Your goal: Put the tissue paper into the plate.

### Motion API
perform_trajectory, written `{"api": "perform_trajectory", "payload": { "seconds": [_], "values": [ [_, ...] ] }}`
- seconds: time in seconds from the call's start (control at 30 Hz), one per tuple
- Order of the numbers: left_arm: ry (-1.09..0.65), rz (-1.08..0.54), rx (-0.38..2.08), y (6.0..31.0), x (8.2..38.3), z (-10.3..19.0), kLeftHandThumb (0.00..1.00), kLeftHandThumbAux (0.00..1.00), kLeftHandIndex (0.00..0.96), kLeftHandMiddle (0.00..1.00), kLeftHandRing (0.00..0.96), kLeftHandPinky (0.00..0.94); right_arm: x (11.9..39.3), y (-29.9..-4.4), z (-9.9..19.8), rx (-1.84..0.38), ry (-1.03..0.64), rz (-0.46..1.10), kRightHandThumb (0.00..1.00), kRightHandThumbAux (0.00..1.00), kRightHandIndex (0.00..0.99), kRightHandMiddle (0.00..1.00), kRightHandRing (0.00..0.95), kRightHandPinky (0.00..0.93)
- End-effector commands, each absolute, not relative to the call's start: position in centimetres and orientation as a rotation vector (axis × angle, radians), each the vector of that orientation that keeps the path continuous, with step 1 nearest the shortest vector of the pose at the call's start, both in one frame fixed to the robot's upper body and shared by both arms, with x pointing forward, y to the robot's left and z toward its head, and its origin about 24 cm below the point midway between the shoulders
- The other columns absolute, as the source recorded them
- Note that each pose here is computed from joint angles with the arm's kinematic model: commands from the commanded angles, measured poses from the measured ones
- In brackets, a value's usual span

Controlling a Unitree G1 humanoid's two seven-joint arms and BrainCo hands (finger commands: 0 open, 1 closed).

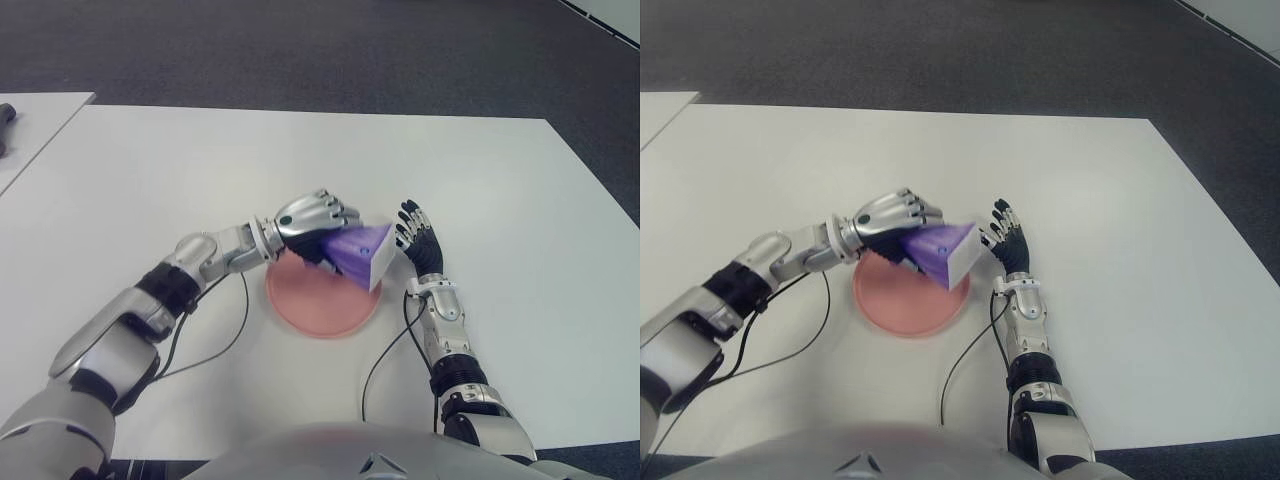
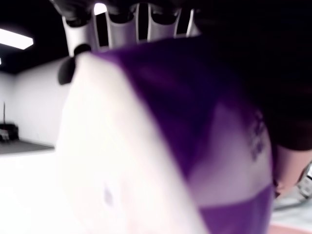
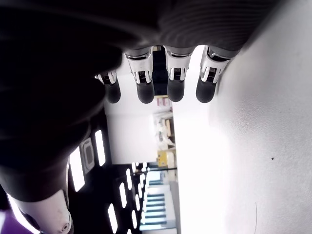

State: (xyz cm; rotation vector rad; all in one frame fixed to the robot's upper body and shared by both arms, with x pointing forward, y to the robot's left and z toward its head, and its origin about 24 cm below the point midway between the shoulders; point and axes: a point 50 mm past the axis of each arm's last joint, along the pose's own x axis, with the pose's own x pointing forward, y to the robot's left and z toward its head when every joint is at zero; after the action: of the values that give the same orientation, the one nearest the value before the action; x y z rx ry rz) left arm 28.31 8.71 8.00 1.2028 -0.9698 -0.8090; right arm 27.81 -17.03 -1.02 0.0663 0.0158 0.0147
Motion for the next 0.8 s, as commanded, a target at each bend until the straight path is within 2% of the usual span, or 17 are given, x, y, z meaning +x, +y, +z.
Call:
{"api": "perform_trajectory", "payload": {
  "seconds": [0.03, 0.4, 0.8],
  "values": [
    [-0.866, -0.950, 1.301, 9.50, 27.42, 7.30, 0.846, 0.665, 0.414, 0.538, 0.822, 0.829, 26.01, -17.10, -3.74, 0.094, 0.158, -0.009, 0.095, 0.749, 0.019, 0.050, 0.058, 0.093],
    [-0.732, -1.115, 1.458, 9.78, 26.80, 6.58, 0.847, 0.665, 0.415, 0.542, 0.824, 0.837, 26.04, -17.16, -3.73, 0.094, 0.159, -0.009, 0.095, 0.749, 0.019, 0.050, 0.058, 0.093],
    [-0.702, -1.140, 1.524, 10.15, 26.83, 7.33, 0.850, 0.664, 0.415, 0.548, 0.828, 0.837, 26.14, -17.27, -3.76, 0.094, 0.161, -0.010, 0.095, 0.749, 0.019, 0.050, 0.058, 0.093]
  ]
}}
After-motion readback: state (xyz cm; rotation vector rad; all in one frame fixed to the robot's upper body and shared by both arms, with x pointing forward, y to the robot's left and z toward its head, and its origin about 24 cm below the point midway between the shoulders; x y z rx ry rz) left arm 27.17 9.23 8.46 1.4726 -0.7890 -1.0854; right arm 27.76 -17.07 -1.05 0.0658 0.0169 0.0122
